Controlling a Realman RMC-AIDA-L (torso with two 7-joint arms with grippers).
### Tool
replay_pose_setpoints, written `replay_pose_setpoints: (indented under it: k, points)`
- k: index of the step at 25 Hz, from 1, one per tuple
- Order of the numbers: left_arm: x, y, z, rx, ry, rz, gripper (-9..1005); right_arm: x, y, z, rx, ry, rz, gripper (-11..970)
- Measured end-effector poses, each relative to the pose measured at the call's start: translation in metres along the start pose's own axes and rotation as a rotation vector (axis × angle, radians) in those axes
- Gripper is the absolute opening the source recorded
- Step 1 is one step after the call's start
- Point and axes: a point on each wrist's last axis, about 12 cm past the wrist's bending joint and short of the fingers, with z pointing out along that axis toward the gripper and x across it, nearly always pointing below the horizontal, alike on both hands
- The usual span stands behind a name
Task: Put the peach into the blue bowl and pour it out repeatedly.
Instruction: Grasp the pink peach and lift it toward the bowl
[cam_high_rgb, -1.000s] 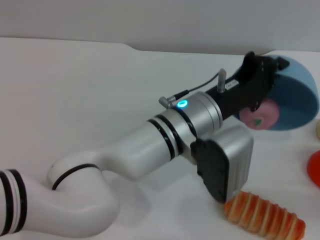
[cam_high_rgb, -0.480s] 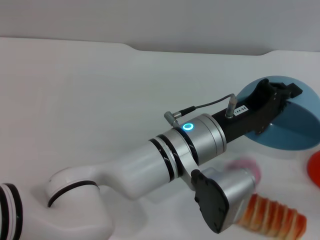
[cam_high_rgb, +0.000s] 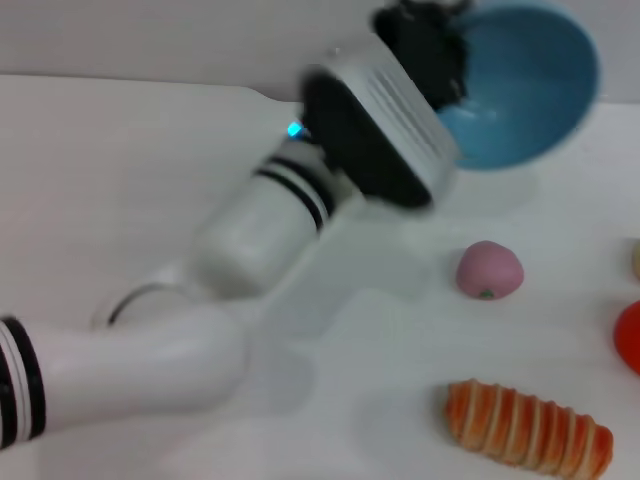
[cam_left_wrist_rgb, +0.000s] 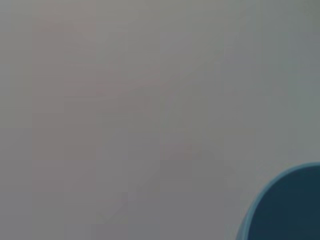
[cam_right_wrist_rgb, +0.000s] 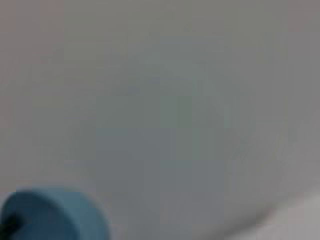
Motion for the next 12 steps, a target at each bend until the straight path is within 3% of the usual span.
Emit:
replay_pose_setpoints:
  k: [4, 7, 12]
  points:
    - [0.029, 0.029, 0.018, 0.012, 0.219, -0.34, 0, -0.024, 0.003, 0.005, -0.013, 0.202, 0.138, 495]
    - [0.051, 0.039, 0.023, 0.087, 0.351, -0.549, 0, -0.036, 0.01, 0.021, -0.04, 0.31, 0.149, 495]
    - [0.061, 0.036, 0.016, 0.126, 0.403, -0.64, 0, -0.041, 0.019, 0.08, 0.004, 0.557, 0.096, 495]
